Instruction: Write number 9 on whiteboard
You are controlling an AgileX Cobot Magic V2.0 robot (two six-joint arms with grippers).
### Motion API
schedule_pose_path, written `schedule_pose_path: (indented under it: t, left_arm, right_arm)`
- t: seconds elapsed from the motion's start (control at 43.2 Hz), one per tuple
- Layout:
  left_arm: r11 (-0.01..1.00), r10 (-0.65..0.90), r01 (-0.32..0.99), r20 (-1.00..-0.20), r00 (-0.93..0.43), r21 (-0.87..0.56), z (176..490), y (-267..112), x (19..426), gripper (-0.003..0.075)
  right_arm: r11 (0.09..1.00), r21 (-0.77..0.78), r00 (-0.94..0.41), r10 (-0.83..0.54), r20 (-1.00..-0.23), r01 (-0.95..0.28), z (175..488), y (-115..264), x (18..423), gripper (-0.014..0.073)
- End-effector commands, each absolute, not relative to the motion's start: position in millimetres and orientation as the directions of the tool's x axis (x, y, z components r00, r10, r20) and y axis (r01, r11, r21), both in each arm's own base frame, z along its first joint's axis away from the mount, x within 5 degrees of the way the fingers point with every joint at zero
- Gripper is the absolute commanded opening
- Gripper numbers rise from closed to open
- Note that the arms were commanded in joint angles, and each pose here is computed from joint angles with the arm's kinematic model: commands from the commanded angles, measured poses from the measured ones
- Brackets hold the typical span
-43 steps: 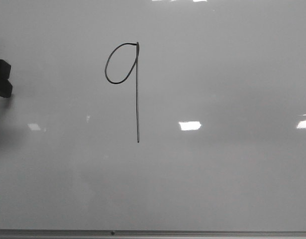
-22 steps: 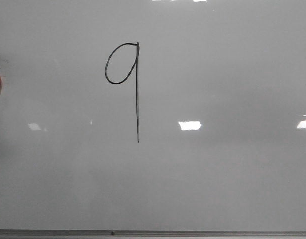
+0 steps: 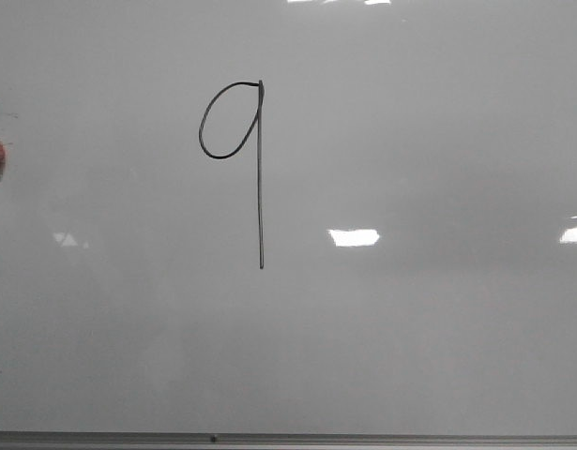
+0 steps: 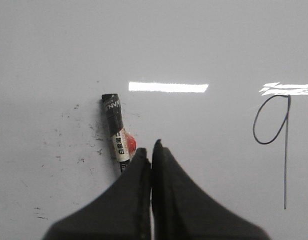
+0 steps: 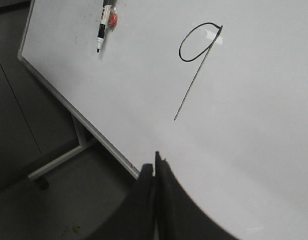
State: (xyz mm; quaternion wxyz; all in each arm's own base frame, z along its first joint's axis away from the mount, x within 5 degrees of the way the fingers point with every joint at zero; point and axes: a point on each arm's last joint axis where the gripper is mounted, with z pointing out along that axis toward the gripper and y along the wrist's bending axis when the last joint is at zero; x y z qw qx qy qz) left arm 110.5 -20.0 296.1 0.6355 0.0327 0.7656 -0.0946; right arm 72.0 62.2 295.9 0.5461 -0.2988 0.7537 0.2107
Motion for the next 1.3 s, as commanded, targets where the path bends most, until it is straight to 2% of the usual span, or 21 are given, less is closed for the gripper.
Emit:
schedule_pose_path:
  t: [0.0, 0.278, 0.463, 0.926, 1.112, 1.274]
  left_arm:
    - [0.978, -0.098, 0.177, -0.994, -0.054, -0.107, 314.8, -17.1, 93.5, -0.0019]
    - [0.973, -0.137, 0.212, -0.961, 0.239, -0.086, 333.3, -8.9, 29.2, -0.0019]
    - [0.972, -0.150, 0.220, -0.933, 0.328, -0.079, 335.2, -6.2, 9.4, -0.0019]
    - [0.974, -0.147, 0.213, -0.933, 0.330, -0.078, 331.9, -6.0, 11.6, -0.0019]
    - [0.991, -0.033, 0.137, -0.959, 0.282, 0.006, 298.0, -5.3, 25.7, -0.0019]
    - [0.994, 0.065, 0.072, -0.984, 0.166, 0.078, 258.1, -4.4, 41.5, -0.0019]
  right_arm:
    - [0.758, 0.002, -0.191, -0.162, -0.968, -0.652, 307.5, 60.8, 74.7, -0.0067]
    - [0.758, 0.002, -0.191, -0.162, -0.968, -0.652, 307.5, 60.8, 74.7, -0.0067]
    - [0.758, 0.002, -0.191, -0.162, -0.968, -0.652, 307.5, 60.8, 74.7, -0.0067]
    - [0.758, 0.002, -0.191, -0.162, -0.968, -0.652, 307.5, 60.8, 74.7, -0.0067]
    - [0.758, 0.002, -0.191, -0.162, -0.968, -0.652, 307.5, 60.8, 74.7, -0.0067]
    - [0.758, 0.002, -0.191, -0.162, -0.968, -0.653, 307.4, 60.9, 74.7, -0.0067]
